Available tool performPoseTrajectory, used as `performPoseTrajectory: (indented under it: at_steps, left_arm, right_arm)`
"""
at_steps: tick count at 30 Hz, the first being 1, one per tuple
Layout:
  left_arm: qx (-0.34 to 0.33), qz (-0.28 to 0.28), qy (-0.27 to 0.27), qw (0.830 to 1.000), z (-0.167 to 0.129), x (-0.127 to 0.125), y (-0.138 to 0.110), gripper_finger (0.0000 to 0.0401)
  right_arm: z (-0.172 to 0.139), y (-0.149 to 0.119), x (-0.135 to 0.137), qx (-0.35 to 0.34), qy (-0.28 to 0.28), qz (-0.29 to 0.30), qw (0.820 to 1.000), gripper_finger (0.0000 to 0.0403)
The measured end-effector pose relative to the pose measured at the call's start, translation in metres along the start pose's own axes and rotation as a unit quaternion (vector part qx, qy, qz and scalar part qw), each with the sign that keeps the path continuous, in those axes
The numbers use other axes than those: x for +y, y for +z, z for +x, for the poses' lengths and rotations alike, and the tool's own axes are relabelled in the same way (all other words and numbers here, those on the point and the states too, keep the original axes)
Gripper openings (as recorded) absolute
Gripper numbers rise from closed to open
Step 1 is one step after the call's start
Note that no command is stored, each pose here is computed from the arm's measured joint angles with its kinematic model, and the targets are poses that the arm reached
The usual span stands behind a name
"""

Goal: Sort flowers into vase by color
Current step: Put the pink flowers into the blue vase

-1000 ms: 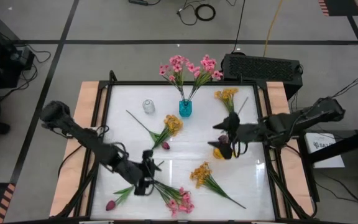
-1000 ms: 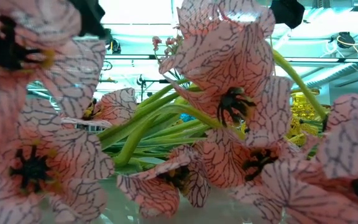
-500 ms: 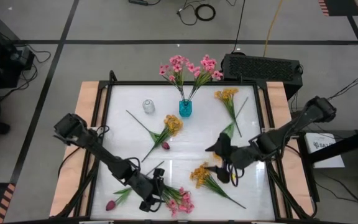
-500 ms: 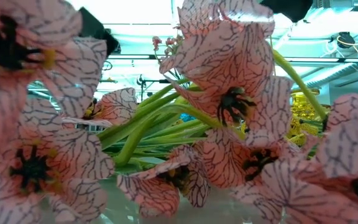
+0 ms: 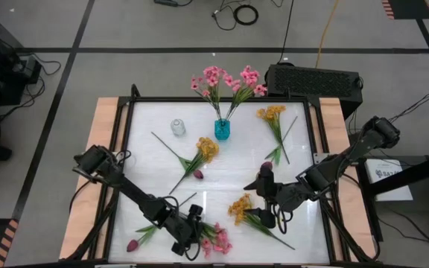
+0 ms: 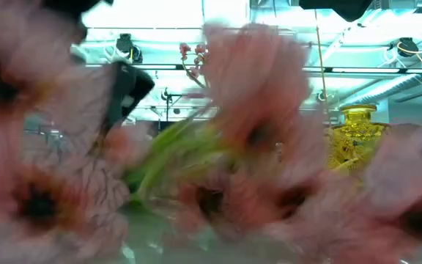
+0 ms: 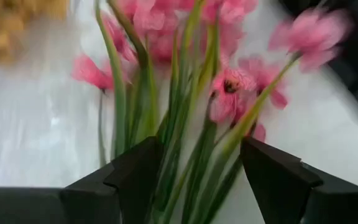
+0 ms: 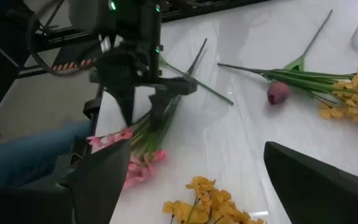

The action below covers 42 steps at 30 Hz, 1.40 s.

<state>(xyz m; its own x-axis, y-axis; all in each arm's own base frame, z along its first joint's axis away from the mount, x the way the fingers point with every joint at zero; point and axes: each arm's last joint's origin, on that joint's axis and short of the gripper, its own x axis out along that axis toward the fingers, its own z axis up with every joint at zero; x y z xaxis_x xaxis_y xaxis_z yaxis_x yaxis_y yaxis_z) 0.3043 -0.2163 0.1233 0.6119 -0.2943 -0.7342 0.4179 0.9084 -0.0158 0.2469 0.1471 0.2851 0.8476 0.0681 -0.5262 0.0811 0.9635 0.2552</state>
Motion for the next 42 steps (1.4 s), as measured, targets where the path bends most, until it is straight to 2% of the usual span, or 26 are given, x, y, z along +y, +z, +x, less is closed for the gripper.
performPoseTrajectory:
  at_steps: [8, 11, 28, 36, 40, 42]
  left_arm:
    - [0.011, 0.004, -0.009, 1.000, 0.007, 0.011, -0.002, 0.0237]
    - [0.014, 0.004, -0.005, 1.000, 0.007, 0.015, -0.003, 0.0220]
    - [0.030, 0.002, 0.008, 1.000, 0.010, 0.032, -0.005, 0.0017]
    - [0.030, 0.014, 0.016, 0.999, 0.001, 0.038, -0.001, 0.0021]
    - [0.020, 0.032, 0.031, 0.999, -0.023, 0.040, 0.010, 0.0022]
    - [0.009, 0.043, 0.054, 0.998, -0.042, 0.041, 0.018, 0.0022]
  right_arm:
    - [0.000, 0.003, 0.002, -0.017, 0.008, 0.008, 1.000, 0.0361]
    - [0.000, 0.003, 0.002, -0.017, 0.008, 0.013, 1.000, 0.0361]
    - [-0.001, 0.006, 0.006, -0.034, 0.022, 0.000, 0.999, 0.0361]
    - [-0.002, 0.008, 0.007, -0.042, 0.027, -0.004, 0.999, 0.0361]
    - [-0.002, 0.008, 0.007, -0.043, 0.026, -0.014, 0.999, 0.0361]
    - [-0.002, 0.008, 0.007, -0.043, 0.026, -0.022, 0.998, 0.0361]
